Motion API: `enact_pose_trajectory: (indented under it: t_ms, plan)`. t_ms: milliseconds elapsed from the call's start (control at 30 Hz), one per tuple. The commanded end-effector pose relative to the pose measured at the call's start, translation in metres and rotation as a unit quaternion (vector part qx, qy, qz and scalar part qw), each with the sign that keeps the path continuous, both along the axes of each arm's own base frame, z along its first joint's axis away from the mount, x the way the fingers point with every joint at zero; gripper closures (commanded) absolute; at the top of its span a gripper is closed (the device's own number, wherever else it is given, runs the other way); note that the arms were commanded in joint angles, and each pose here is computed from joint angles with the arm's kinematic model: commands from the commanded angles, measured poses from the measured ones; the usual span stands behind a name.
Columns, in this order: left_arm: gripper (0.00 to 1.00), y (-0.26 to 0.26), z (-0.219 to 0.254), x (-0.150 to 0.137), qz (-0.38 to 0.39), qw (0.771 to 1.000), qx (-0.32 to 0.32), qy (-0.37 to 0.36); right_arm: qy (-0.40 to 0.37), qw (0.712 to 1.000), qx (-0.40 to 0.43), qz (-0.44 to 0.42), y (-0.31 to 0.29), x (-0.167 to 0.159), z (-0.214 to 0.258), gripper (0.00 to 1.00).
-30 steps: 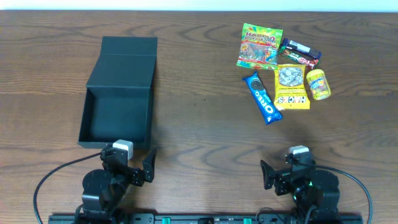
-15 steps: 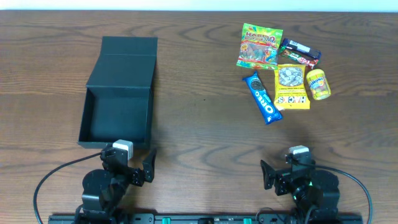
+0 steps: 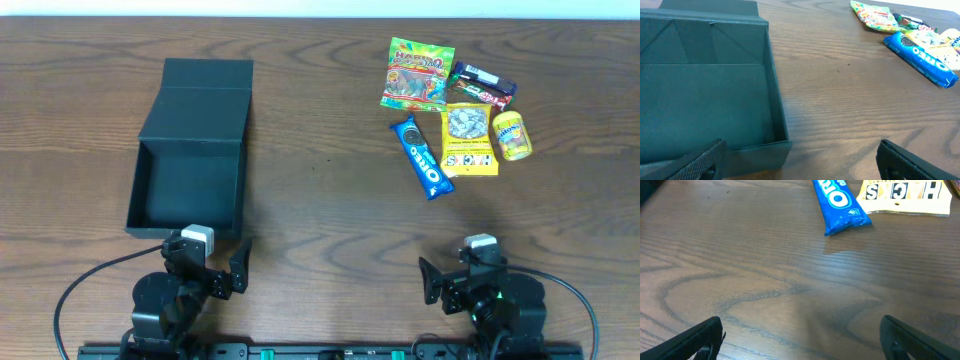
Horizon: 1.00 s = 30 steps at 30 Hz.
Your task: Pack container
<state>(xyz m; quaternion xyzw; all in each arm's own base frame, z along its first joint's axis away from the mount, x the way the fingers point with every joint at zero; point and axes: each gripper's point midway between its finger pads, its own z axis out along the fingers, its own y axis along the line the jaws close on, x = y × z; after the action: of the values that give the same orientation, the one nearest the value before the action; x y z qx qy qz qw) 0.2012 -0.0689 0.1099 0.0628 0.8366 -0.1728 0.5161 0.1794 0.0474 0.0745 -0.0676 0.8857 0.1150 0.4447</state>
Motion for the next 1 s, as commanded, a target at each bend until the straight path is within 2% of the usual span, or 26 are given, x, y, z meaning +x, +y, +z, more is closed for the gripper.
enact_pose_trajectory:
  t_ms: [0,133,233,433,567,733,900,967]
  plan:
    - [0.05,-0.003,-0.006,-0.001,-0.008,1.0,-0.002,0.005,-0.004,1.0,-0.008,0.008,0.001,0.0,-0.001,0.01]
    - [0.04,-0.003,-0.004,-0.001,-0.009,1.0,-0.004,0.002,-0.004,1.0,-0.008,0.008,0.001,0.0,-0.001,0.01]
    - [0.05,-0.008,-0.003,-0.002,-0.011,0.999,-0.031,0.01,-0.004,1.0,-0.008,0.008,0.001,0.0,-0.001,0.01]
    - [0.04,-0.018,0.02,0.002,-0.041,0.998,-0.046,-0.032,-0.004,1.0,-0.008,0.008,0.001,0.0,-0.001,0.01]
    - [0.04,-0.014,0.033,0.007,-0.036,0.998,-0.02,-0.045,-0.004,1.0,-0.008,0.008,0.001,0.0,-0.001,0.01]
    - [0.04,-0.005,0.051,0.021,-0.027,0.998,0.044,-0.026,-0.004,1.0,-0.008,0.008,0.001,0.0,-0.001,0.01]
    - [0.04,-0.006,0.064,0.049,-0.037,0.995,0.084,0.033,-0.004,1.0,-0.008,0.008,0.001,0.0,-0.001,0.01]
    - [0.05,-0.004,0.055,0.066,-0.039,0.989,0.11,0.093,-0.004,1.0,-0.008,0.008,0.001,0.0,-0.001,0.01]
